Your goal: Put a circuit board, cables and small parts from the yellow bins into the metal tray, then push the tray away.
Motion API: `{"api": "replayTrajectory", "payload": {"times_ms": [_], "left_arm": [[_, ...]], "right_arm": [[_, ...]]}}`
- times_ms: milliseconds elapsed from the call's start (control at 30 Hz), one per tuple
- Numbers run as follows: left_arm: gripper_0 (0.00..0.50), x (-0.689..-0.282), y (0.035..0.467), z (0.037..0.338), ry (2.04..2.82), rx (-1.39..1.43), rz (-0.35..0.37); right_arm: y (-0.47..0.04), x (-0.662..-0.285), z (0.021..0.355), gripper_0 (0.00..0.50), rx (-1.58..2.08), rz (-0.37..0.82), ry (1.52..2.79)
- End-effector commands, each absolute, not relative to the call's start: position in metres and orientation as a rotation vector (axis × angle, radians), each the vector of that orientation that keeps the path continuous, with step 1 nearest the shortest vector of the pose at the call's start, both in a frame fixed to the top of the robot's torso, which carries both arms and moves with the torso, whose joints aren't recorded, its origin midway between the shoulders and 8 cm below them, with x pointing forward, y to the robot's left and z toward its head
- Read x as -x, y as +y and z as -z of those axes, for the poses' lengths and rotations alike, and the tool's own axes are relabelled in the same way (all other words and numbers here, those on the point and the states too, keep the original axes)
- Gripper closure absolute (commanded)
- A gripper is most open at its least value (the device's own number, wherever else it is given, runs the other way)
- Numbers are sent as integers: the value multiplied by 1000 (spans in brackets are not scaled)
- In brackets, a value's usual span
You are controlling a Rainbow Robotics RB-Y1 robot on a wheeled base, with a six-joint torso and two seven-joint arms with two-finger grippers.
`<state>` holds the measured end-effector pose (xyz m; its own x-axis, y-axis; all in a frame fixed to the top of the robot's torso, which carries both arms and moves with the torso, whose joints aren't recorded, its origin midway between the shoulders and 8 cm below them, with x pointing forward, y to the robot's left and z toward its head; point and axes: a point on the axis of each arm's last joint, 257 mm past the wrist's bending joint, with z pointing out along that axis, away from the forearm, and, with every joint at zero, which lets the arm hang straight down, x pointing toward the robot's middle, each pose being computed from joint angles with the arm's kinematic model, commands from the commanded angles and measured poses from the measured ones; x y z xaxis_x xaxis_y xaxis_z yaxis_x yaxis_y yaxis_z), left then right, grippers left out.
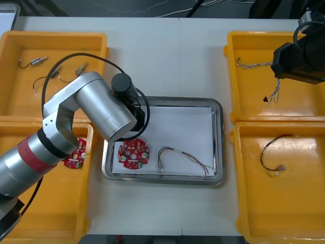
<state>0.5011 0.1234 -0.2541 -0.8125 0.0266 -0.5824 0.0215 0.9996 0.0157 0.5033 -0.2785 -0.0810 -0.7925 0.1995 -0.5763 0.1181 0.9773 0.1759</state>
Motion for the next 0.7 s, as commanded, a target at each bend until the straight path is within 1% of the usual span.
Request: {"api": "replayTrajectory", "payload": {"times_ms": [33,133,167,200,233,267,333,367,400,633,700], "left_arm": [[500,-503,104,249,2495,4,40],[500,-503,103,249,2495,7,43],[477,-503,105,249,2495,13,40],[413,-503,104,249,2494,13,42],[413,-503,104,249,2494,13,42],[262,-503,104,249,2493,16,41],[90,-503,104,249,2493,18,42],[55,-503,104,249,2493,19,43],[0,-503,104,249,2493,21,43],[0,-506,106,245,2484,23,42],[0,-506,105,242,2483,28,54]], "right_arm": [[-286,-500,73,500,-220,-132,2474],[-286,-500,73,500,-220,-132,2474],[-286,-500,73,500,-220,-132,2474],[-286,-500,73,500,-220,-132,2474],[-286,-500,73,500,-220,-132,2474],[-286,-500,73,500,-220,-132,2474],[-286,-500,73,500,-220,-132,2474],[-286,-500,73,500,-220,-132,2474],[-286,-500,73,500,-220,-132,2474],[-286,-500,73,500,-220,-132,2474],[-286,-500,73,500,-220,-132,2474]]}}
